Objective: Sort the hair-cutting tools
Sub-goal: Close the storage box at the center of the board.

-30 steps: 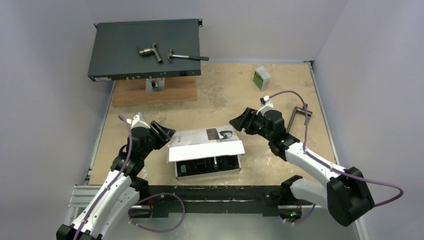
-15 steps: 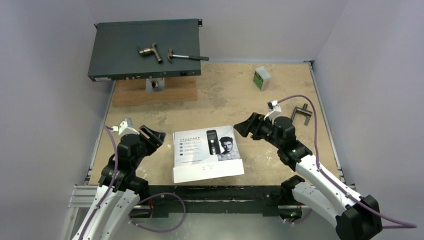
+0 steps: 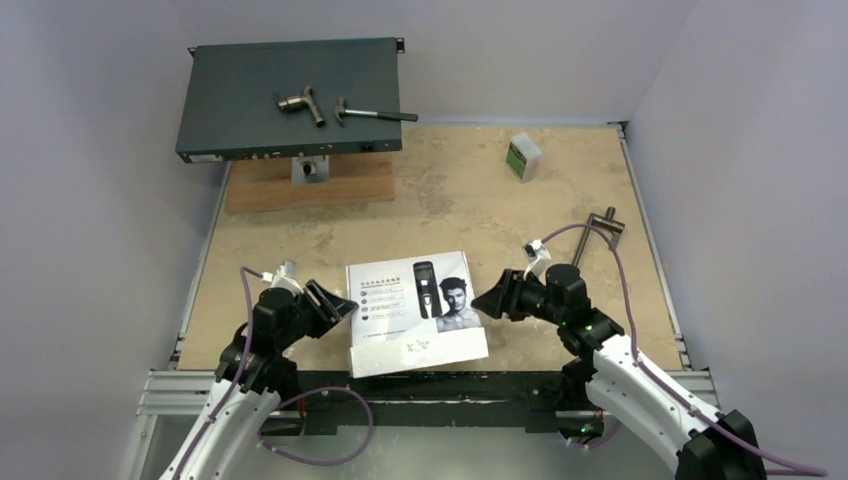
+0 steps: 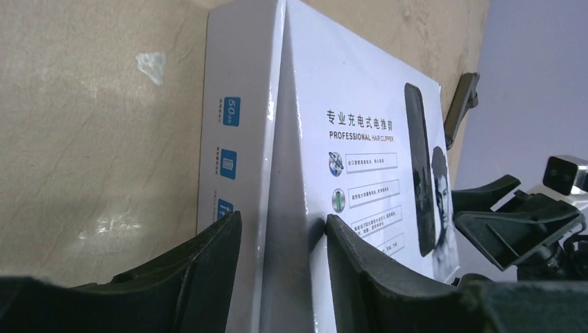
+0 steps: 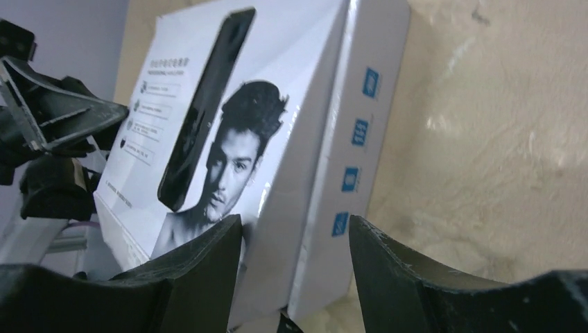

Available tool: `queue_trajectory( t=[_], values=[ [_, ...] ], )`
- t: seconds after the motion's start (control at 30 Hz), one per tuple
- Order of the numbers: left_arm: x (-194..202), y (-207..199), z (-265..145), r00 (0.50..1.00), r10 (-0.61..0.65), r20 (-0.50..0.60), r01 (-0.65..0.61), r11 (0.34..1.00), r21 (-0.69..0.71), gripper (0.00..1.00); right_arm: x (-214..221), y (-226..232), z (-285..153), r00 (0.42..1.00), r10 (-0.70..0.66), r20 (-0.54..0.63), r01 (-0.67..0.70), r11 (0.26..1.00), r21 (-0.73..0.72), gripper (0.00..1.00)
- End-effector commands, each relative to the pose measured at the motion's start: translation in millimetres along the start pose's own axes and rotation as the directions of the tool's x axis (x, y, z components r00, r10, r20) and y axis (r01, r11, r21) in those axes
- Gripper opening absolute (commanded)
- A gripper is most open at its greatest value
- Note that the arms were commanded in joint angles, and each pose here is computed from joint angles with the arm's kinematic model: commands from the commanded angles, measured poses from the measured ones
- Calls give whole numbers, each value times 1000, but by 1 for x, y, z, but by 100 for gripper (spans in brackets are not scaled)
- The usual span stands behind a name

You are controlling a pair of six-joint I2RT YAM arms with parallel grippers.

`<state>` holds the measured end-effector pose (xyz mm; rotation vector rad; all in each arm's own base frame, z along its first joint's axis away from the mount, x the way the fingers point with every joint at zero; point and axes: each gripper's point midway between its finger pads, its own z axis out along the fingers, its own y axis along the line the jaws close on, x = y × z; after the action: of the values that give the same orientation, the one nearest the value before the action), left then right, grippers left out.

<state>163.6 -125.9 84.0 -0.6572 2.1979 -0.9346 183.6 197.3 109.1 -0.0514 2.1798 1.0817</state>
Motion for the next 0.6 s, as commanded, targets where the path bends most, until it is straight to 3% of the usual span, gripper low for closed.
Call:
queue_trajectory(
  t=[0.0,0.17,0.27,0.43,0.57],
  values=[
    [29,3,3,991,1,-131,4,999,34,46,23,-2,-3,998,36,-50,-37,999,-26,55],
    [46,31,10,982,-6,-190,-9,997,-76,36,31,-15,0,993,88,-76,-84,995,50,51],
    [51,55,15,981,-11,-196,-23,985,-173,35,37,-22,3,988,123,-97,-115,989,89,56],
    [46,60,22,987,-9,-163,-23,981,-192,43,51,-26,6,978,168,-124,-160,984,75,66],
    [37,41,32,992,-25,-126,10,993,-116,56,64,-37,9,969,203,-142,-191,977,95,65]
  ],
)
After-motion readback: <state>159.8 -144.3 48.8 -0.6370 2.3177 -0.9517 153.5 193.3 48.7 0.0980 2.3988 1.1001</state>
